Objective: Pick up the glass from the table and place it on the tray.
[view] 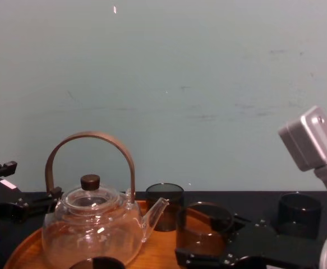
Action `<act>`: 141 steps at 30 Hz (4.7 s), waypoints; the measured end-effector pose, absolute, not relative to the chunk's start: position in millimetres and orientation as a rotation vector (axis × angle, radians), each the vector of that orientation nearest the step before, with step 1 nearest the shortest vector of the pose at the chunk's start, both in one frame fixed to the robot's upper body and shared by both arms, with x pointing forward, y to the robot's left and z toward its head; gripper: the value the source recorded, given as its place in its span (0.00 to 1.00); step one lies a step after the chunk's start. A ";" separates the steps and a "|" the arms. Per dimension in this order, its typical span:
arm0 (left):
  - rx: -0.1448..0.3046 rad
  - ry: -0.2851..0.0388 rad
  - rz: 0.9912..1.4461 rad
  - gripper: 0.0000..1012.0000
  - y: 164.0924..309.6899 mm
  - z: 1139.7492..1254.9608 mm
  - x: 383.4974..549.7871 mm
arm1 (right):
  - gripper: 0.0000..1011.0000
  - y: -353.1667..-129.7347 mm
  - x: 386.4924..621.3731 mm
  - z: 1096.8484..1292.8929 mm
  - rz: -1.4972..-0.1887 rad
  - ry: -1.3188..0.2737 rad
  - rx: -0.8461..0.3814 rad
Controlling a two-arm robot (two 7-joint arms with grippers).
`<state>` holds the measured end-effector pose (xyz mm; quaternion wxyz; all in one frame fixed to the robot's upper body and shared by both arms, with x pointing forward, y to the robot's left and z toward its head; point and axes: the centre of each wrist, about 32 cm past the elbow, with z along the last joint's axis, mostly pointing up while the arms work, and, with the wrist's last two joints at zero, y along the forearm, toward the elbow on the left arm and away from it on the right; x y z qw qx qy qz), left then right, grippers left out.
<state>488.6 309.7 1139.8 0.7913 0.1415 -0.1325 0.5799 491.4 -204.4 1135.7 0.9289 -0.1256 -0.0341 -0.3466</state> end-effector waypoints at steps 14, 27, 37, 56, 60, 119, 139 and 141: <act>0.305 -0.285 1.248 1.00 309.7 1139.8 488.6 | 0.90 -195.9 495.9 1133.0 -0.685 -0.065 -0.266; 0.304 -0.285 1.248 1.00 309.7 1139.8 488.6 | 0.90 -186.3 498.8 1127.2 -0.652 -0.047 -0.276; 0.305 -0.285 1.248 1.00 309.7 1139.8 488.6 | 0.90 -177.0 499.2 1120.8 -0.617 -0.033 -0.282; 0.305 -0.285 1.248 1.00 309.7 1139.8 488.6 | 0.90 -172.6 499.8 1111.9 -0.614 -0.019 -0.293; 0.305 -0.285 1.248 1.00 309.7 1139.8 488.6 | 0.90 -171.9 499.2 1111.1 -0.620 -0.015 -0.295; 0.304 -0.285 1.248 1.00 309.7 1139.8 488.6 | 0.99 -199.6 463.5 1115.0 -0.662 0.029 -0.350; 0.305 -0.285 1.248 1.00 309.7 1139.7 488.6 | 0.99 -257.4 447.6 1127.7 -0.948 0.002 -0.314; 0.304 -0.285 1.248 1.00 309.7 1139.8 488.6 | 0.99 -262.0 448.1 1128.7 -0.970 0.000 -0.309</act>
